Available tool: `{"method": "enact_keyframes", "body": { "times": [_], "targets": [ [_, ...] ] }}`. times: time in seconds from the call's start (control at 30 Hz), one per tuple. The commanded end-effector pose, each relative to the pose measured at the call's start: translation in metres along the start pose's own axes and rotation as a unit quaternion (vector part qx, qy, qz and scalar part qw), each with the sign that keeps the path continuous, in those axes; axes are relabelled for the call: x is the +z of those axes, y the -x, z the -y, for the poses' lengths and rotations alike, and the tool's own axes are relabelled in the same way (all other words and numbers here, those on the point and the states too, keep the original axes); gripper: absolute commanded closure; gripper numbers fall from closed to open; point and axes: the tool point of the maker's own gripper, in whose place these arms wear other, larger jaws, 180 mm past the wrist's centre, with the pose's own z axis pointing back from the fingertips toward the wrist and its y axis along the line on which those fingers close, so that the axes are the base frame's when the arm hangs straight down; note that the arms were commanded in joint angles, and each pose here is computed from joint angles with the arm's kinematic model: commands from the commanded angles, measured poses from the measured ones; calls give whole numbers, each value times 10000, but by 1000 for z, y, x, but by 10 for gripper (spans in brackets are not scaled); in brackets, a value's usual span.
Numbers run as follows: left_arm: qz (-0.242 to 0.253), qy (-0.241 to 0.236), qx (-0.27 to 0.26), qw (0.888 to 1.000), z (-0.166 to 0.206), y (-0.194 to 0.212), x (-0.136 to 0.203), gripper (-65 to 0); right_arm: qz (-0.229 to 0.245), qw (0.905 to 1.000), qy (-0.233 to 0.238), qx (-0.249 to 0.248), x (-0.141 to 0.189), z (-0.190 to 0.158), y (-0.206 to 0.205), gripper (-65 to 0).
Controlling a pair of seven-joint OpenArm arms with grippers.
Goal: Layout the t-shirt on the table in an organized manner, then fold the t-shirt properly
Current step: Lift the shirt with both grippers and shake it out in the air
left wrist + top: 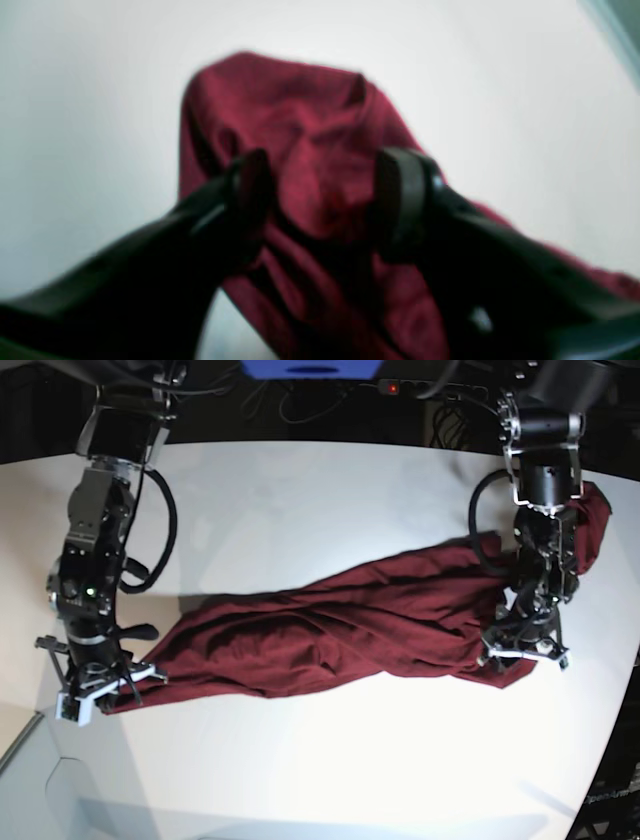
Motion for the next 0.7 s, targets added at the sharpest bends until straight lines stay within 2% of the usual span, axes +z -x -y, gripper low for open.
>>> {"method": "enact_keyframes", "body": {
  "times": [0.0,0.07,0.1,0.2,0.3,0.47,0.6,0.67],
  "targets": [
    [381,96,-37,9992,7,-30,0,-233,360,9994,19,6,1,2,-23,0],
    [379,77,-41,9992,5,-29,0,-35,353,9994,8,14,0,1,-23,0],
    [386,57,-15,9992,3,-30,0,0,353,9994,8,14,0,1,-23,0],
    [482,34,110,9988,-1,-38,3,-31,353,9994,8,13,0,1,-23,0],
    [825,12,213,9964,-10,-61,16,0,345,9994,8,13,-1,1,-23,0],
    [1861,407,59,9817,12,-125,69,-3,230,9997,7,8,-5,0,-15,0],
    [2151,659,-130,9743,29,-155,116,-3,162,9999,29,0,-8,3,-10,0],
    [2206,801,-32,9721,36,-161,133,-3,183,9998,24,-20,-11,2,-14,0]
  ]
}}
